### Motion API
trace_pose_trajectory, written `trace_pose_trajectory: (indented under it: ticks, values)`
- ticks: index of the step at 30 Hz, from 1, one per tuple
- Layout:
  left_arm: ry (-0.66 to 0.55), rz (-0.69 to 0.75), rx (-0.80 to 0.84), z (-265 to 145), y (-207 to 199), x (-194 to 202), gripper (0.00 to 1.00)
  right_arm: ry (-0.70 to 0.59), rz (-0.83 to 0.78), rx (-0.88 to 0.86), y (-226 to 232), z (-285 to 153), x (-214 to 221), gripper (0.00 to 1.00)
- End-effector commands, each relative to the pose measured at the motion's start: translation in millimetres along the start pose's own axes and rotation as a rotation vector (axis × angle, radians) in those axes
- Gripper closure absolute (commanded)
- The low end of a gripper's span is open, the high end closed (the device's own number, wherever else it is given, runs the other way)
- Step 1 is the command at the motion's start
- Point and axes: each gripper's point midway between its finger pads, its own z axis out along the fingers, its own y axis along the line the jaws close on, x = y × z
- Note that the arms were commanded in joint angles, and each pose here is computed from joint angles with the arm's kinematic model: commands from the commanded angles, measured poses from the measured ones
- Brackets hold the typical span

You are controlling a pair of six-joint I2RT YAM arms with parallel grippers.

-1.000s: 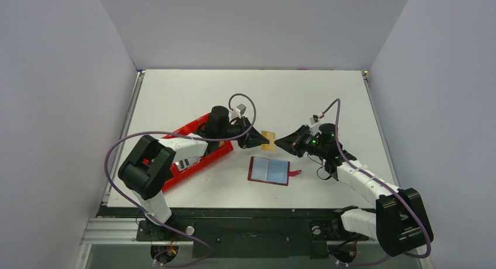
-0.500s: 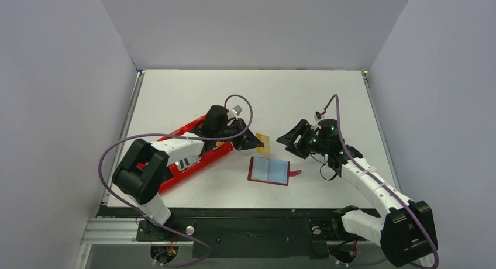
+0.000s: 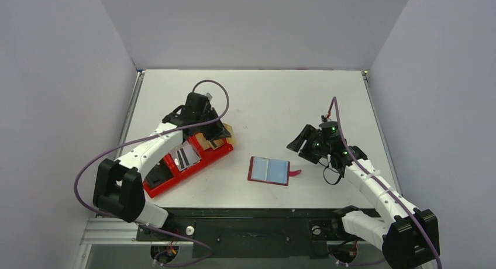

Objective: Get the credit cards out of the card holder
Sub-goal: Place the credit card in the storage box.

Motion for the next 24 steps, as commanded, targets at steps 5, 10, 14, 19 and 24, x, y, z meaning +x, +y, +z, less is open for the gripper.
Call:
trace_pose_trajectory:
  ticks: [5, 10, 14, 19, 24]
  values:
    - [-0.142, -0.009, -0.284, -31.7, 65.3, -33.0, 1.0, -0.038, -0.049, 0.061, -8.8, -3.4, -7.4, 0.43]
    - [-0.16, -0.041, -0.321, -22.6, 81.4, -44.3, 1.0, -0.033, -0.061, 0.07, -11.8, -3.0, -5.9, 0.43]
    - [-0.179, -0.07, -0.326, -13.7, 88.2, -53.9, 1.0, -0.032, -0.064, 0.068, -11.7, -3.5, -5.5, 0.43]
    - [-0.195, -0.097, -0.298, 1.2, 88.5, -64.1, 1.0, -0.028, -0.072, 0.069, -12.4, -5.5, -4.4, 0.43]
    - [-0.198, -0.113, -0.28, 18.3, 92.0, -69.0, 1.0, -0.029, -0.075, 0.076, -15.6, -9.6, -1.7, 0.43]
